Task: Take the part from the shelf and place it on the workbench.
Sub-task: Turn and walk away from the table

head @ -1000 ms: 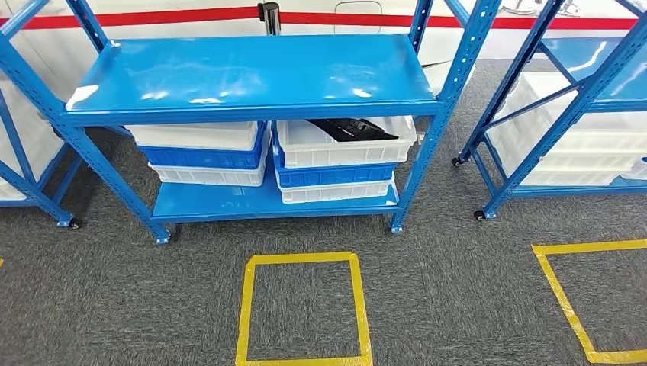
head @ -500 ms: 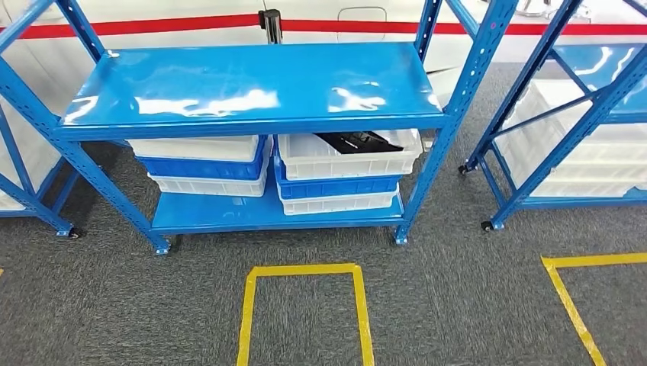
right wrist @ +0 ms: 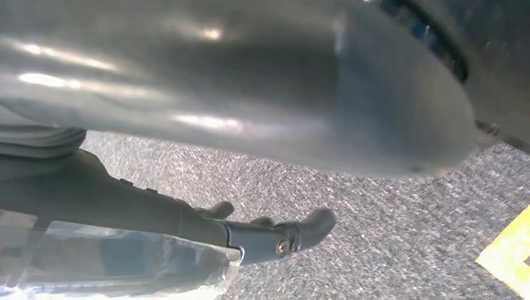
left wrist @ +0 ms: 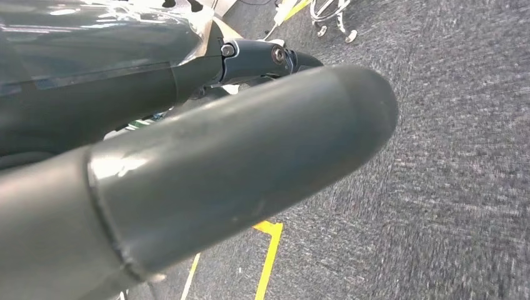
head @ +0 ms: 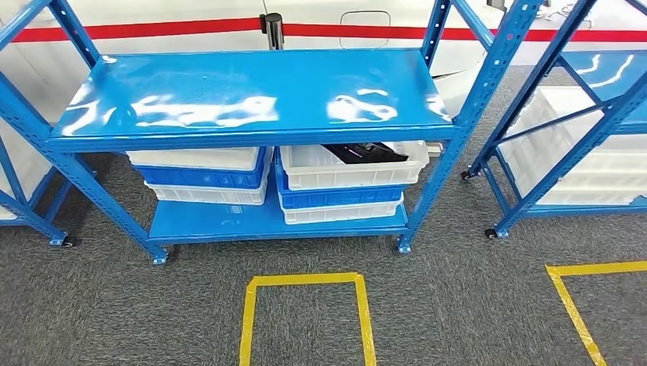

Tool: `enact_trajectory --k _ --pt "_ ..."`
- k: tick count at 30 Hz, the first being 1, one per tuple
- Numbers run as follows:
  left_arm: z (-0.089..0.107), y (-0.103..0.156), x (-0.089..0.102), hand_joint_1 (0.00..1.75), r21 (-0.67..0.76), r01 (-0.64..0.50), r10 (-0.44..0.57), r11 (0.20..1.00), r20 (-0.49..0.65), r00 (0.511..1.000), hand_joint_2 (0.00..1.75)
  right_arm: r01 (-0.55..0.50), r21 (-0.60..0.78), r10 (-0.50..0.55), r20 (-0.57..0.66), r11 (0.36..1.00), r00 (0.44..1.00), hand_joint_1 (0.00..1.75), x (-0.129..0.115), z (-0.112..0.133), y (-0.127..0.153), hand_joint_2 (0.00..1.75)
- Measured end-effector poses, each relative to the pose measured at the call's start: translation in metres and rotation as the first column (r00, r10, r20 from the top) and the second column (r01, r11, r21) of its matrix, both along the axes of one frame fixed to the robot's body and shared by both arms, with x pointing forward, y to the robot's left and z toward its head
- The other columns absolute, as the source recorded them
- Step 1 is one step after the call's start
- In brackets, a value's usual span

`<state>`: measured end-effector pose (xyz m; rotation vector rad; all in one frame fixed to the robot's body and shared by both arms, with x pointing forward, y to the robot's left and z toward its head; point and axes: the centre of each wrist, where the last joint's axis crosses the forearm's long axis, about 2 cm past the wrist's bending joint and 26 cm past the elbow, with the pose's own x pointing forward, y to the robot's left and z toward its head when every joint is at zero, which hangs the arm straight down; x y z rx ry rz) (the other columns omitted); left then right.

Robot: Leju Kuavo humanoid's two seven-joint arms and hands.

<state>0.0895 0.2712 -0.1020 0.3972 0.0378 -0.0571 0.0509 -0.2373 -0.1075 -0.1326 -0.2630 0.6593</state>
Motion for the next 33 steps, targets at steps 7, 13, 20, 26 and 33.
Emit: enact_trajectory --k 7,13,20,26,33 --pt "-0.0001 0.0004 -0.0006 0.00 0.007 -0.003 0.003 1.000 0.000 1.000 0.00 -0.006 0.002 0.006 -0.001 1.000 1.000 0.00 0.0003 0.0001 0.0006 0.00" --pt "-0.0003 -0.0013 -0.0017 0.00 -0.001 -0.006 0.006 1.000 -0.002 1.000 0.00 -0.007 -0.002 0.007 0.001 1.000 1.000 0.00 0.0009 -0.0001 -0.0019 1.75" --pt "-0.0006 -0.0014 -0.0033 0.00 -0.001 -0.011 0.011 1.000 -0.005 1.000 0.00 -0.016 0.002 0.016 0.005 1.000 1.000 0.00 0.0019 0.0002 -0.0002 0.87" --pt "-0.0014 0.0006 -0.0073 0.00 0.004 -0.020 0.020 1.000 -0.014 1.000 0.00 -0.009 0.001 0.009 0.007 1.000 1.000 0.00 0.0020 0.0003 0.0009 0.00" --pt "-0.0013 -0.0010 -0.0076 0.00 0.010 -0.016 0.016 1.000 -0.013 1.000 0.87 0.006 -0.014 -0.006 0.012 1.000 1.000 0.00 0.0030 0.0004 -0.0010 0.00"
